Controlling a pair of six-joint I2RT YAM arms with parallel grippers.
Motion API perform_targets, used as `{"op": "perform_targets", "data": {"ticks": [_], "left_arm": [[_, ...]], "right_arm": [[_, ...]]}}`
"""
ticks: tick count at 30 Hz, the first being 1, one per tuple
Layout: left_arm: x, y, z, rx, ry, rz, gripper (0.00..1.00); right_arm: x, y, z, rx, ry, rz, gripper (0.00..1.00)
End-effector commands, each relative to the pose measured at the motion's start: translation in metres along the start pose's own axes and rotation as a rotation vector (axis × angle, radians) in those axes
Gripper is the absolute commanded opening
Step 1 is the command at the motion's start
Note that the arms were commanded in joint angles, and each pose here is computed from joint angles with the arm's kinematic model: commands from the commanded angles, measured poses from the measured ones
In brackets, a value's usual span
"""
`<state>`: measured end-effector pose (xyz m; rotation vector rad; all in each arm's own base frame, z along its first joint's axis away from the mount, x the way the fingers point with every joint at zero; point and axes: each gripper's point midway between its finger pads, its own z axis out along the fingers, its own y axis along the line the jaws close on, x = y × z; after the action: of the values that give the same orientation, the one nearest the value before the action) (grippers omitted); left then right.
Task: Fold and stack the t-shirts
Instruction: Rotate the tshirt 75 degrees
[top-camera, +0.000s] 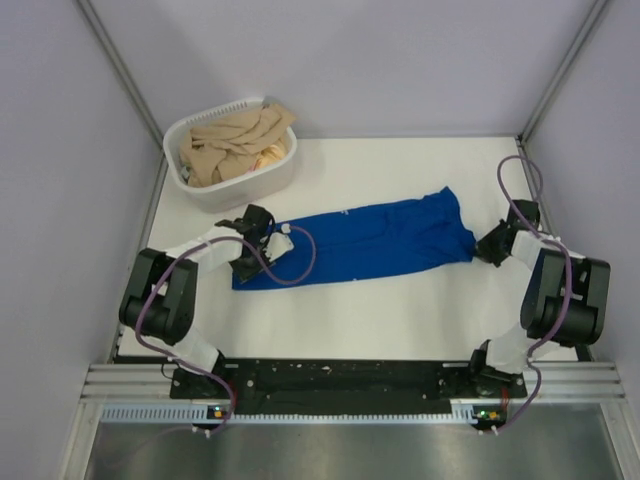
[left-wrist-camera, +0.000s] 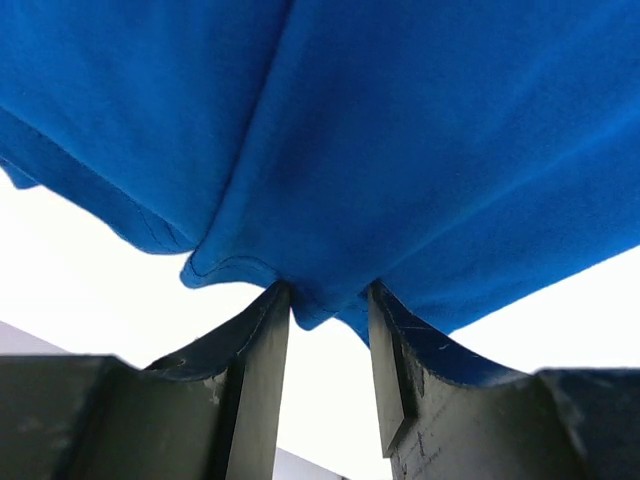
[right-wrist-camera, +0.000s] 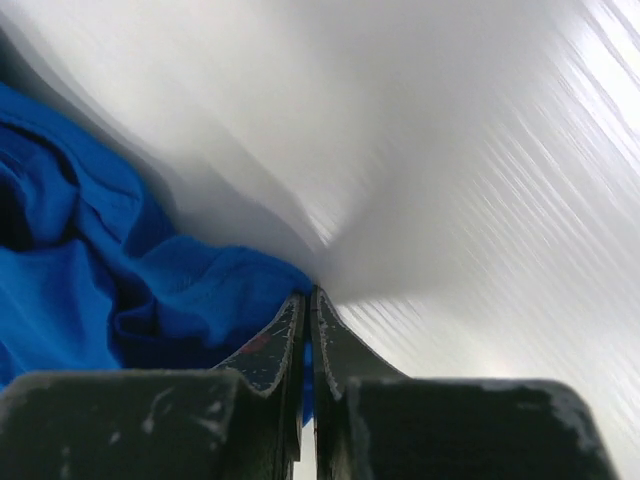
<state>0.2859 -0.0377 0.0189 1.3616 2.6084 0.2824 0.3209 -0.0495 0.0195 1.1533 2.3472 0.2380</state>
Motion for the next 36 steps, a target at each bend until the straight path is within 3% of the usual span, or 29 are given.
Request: {"op": "perform_targets", "data": {"ticks": [1, 5, 9, 10, 12, 14, 18, 22, 26, 30, 36], "left_arm": [[0.047, -0.043, 0.011, 0.105, 0.146, 0.113, 0.42], [0.033, -0.066, -0.011, 0.224, 0.044, 0.161, 0.45], [-0.003, -0.064, -0.058, 0.298, -0.151, 0.163, 0.51], [-0.009, -0.058, -0.068, 0.296, -0.192, 0.155, 0.54], [-0.022, -0.042, -0.084, 0.27, -0.257, 0.127, 0.58], [-0.032, -0.015, -0.088, 0.19, -0.273, 0.082, 0.59], [-0.045, 0.032, -0.064, 0.071, -0.201, -0.029, 0.56], [-0.058, 0.066, -0.043, -0.014, -0.171, -0.105, 0.52], [-0.061, 0.079, -0.02, -0.053, -0.13, -0.124, 0.5], [-0.055, 0.067, 0.003, -0.029, -0.107, -0.103, 0.48], [-0.034, 0.019, 0.017, 0.062, -0.107, 0.026, 0.47]], "right_arm": [[-0.046, 0.039, 0.018, -0.098, -0.019, -0.065, 0.0], [-0.077, 0.082, 0.038, -0.185, 0.033, -0.112, 0.0], [-0.108, 0.1, 0.046, -0.16, 0.038, -0.147, 0.0], [-0.113, 0.1, 0.043, -0.149, 0.033, -0.158, 0.02], [-0.124, 0.101, 0.034, -0.131, 0.0, -0.187, 0.16], [-0.133, 0.1, 0.023, -0.103, -0.034, -0.223, 0.27], [-0.136, 0.107, -0.004, -0.095, -0.068, -0.301, 0.3], [-0.112, 0.124, -0.025, -0.067, -0.116, -0.451, 0.27], [-0.06, 0.157, -0.02, -0.151, -0.039, -0.582, 0.12], [-0.042, 0.165, 0.007, -0.171, 0.034, -0.535, 0.0], [-0.04, 0.163, 0.065, -0.092, 0.118, -0.517, 0.0]]}}
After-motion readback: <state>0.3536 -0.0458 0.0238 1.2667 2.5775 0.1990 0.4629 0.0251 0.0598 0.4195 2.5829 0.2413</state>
